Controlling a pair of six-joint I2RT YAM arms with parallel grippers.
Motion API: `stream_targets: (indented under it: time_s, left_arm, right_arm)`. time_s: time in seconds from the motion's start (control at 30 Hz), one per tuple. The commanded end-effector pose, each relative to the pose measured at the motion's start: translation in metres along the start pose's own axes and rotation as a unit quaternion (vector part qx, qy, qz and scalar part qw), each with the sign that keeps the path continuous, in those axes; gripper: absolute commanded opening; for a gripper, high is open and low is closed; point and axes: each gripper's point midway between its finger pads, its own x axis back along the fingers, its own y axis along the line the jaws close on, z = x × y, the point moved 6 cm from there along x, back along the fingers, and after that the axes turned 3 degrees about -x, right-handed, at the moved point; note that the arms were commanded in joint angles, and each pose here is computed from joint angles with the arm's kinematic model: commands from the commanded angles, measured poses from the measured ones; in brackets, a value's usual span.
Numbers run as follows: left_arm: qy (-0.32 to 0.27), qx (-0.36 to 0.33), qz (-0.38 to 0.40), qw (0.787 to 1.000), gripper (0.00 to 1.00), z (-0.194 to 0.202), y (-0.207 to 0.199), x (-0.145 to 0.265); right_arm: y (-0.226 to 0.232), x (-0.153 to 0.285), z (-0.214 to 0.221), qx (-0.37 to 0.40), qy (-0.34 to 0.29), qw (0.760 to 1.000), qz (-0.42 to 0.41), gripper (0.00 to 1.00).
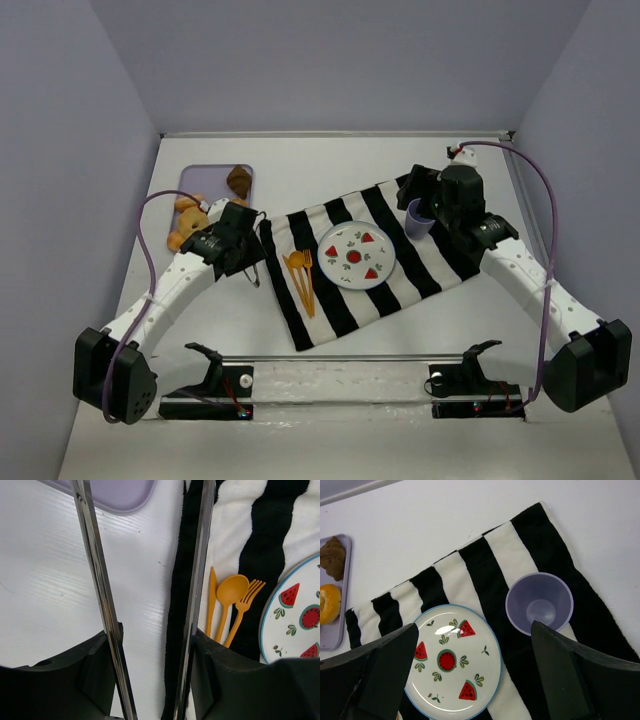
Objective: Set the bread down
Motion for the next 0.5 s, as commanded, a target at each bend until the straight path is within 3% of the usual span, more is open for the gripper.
stream_targets:
  time_s: [0.0, 0.17, 0.47]
  left_arm:
    - [-0.013, 0.011, 0.011, 1.0, 0.6, -0.016, -0.002, 0.003]
    - [-0.001, 0.01, 0.019, 1.0, 0.63, -0.017, -0.002, -0.002]
    - [0.078, -0.006, 0.064, 0.995, 0.62, -0.005, -0.017, -0.01]
  right_arm:
    - [-0.004, -0.005, -0.003, 0.005, -0.014, 1.0, 0.006, 1.0]
    - [-0.005, -0.006, -0.002, 0.002, -0.009, 1.0, 0.004, 1.0]
    - [-0.004, -0.01, 0.002, -0.001, 0.006, 1.0, -0.01, 1.0]
